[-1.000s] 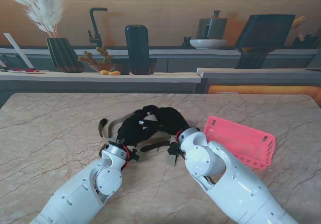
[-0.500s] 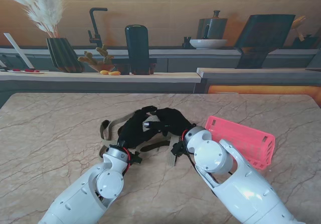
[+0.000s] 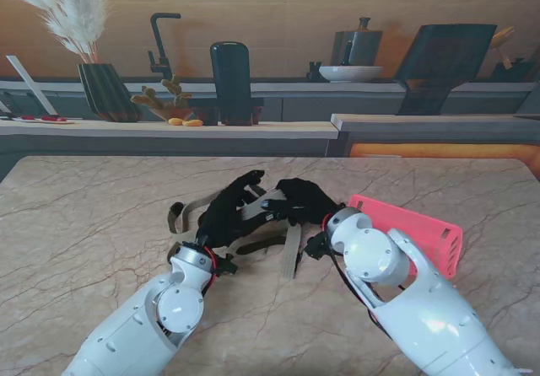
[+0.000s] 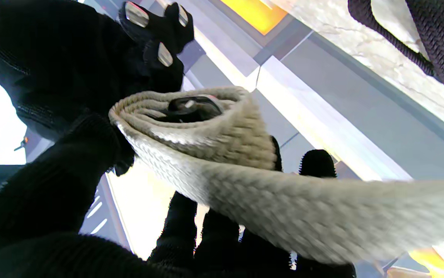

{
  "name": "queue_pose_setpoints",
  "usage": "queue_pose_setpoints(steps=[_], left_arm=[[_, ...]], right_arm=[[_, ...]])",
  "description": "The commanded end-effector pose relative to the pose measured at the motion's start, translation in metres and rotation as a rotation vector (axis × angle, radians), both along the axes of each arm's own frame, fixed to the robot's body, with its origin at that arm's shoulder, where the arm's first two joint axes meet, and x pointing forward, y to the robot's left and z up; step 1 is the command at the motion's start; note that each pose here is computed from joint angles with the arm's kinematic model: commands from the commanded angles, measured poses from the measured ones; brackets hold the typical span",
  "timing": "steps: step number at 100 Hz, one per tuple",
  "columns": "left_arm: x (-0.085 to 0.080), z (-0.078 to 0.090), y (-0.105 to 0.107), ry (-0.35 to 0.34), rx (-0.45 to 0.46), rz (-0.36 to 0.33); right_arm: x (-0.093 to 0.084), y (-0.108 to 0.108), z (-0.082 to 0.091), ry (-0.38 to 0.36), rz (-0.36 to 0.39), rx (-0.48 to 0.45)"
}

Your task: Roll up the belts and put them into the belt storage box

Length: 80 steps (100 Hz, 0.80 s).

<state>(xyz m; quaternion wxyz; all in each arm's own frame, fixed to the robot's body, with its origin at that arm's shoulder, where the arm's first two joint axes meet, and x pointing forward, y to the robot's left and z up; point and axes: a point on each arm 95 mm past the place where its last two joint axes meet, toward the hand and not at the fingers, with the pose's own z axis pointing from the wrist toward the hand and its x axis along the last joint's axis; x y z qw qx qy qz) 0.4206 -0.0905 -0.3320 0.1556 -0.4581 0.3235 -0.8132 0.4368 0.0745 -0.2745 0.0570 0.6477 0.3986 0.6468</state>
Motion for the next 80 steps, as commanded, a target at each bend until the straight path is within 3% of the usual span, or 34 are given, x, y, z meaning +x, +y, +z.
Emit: queue_pose_setpoints(steps=[1, 15, 35, 80], left_arm=[[0.001, 0.003, 0.001, -0.021, -0.008, 0.007], [0.002, 0.004, 0.003, -0.025, -0.008, 0.012], [0.001, 0.002, 0.001, -0.018, 0.016, -0.013], [-0.001, 0.003, -0.001, -0.031, -0.018, -0.025]], right_arm=[[-0.003, -0.003, 0.002, -0.009, -0.039, 0.018], [-0.006, -0.014, 0.007, 0.012, -0.126, 0.141], [-0.013, -0.023, 0.011, 0.07, -0.162, 0.317], [-0.023, -0.02, 0.003, 0.31, -0.064, 0.611]])
